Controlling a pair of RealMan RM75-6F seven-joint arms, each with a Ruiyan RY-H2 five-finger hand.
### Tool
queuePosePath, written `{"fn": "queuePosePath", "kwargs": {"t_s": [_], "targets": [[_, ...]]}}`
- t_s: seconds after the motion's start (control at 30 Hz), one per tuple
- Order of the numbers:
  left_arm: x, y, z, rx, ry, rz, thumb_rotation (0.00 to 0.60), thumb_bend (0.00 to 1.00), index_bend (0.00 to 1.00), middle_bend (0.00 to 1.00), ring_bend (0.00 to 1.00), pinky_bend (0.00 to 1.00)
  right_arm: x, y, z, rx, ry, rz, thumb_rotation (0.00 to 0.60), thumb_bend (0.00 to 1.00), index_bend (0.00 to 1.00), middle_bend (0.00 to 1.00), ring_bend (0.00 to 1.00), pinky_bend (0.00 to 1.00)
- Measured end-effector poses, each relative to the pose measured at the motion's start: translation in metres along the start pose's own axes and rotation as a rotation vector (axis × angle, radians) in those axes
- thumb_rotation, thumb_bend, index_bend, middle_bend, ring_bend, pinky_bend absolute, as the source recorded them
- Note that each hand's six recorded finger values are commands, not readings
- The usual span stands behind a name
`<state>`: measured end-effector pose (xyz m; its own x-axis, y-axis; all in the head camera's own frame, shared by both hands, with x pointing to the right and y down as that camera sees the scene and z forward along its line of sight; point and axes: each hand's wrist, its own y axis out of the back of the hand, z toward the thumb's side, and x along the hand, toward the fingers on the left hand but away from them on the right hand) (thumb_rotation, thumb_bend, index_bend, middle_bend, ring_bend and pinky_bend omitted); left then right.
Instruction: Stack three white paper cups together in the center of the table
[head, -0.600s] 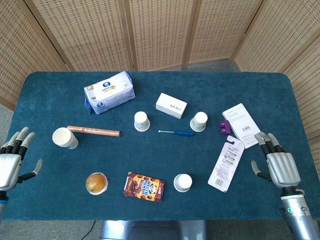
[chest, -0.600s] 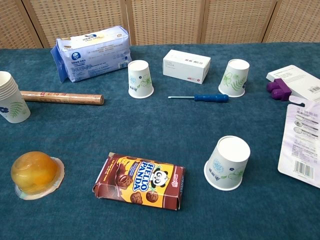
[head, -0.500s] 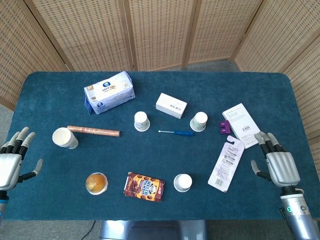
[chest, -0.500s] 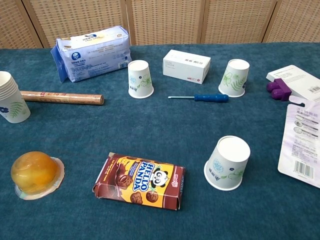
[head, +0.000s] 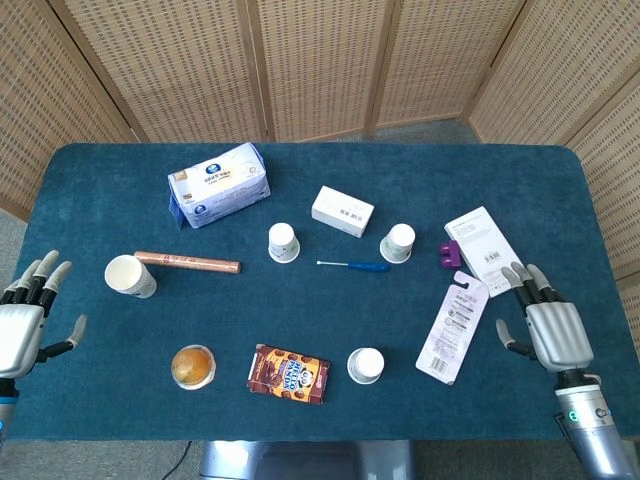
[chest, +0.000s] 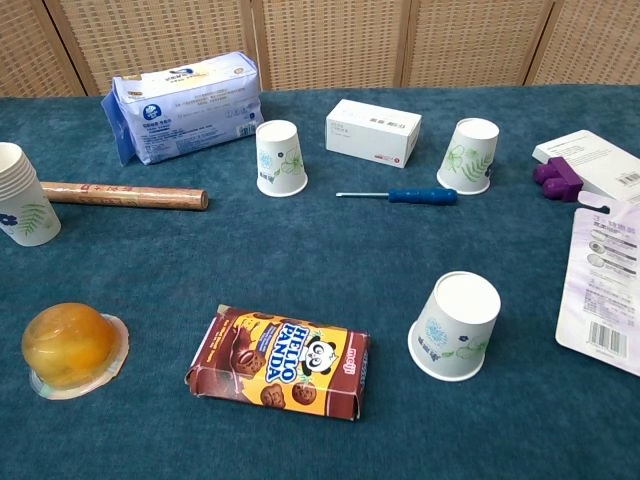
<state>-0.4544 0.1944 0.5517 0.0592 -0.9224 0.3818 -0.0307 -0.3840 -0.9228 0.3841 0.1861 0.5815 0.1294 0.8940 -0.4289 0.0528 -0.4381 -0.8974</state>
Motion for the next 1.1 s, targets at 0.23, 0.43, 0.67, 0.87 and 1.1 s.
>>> {"fn": "queuePosePath", "kwargs": {"t_s": [0.23,0.43,0.67,0.87,1.1], "targets": [[-0.003,0.003,-0.002,-0.009,-0.002,0.010,0.292,0.47,0.00,0.00,0.00,0.20,-0.015,-0.008,0.018,-0.024,0.054,0.037,0.426,0.50,0.00,0.00,0.00,0.36],[-0.005,0.004,-0.002,-0.009,0.000,0.010,0.292,0.47,0.00,0.00,0.00,0.20,-0.040,-0.010,0.041,-0.045,0.121,0.060,0.424,0.49,0.00,0.00,0.00,0.32],[-0.006,0.005,-0.003,-0.010,-0.001,0.012,0.292,0.47,0.00,0.00,0.00,0.20,-0.070,-0.014,0.069,-0.081,0.182,0.094,0.425,0.49,0.00,0.00,0.00,0.32],[-0.008,0.004,-0.004,-0.011,0.002,0.009,0.290,0.47,0.00,0.00,0.00,0.20,-0.093,-0.017,0.086,-0.100,0.209,0.120,0.426,0.49,0.00,0.00,0.00,0.32],[-0.008,0.002,-0.005,-0.012,0.005,0.010,0.294,0.47,0.00,0.00,0.00,0.20,-0.121,-0.020,0.097,-0.111,0.215,0.134,0.424,0.49,0.00,0.00,0.00,0.32]]}}
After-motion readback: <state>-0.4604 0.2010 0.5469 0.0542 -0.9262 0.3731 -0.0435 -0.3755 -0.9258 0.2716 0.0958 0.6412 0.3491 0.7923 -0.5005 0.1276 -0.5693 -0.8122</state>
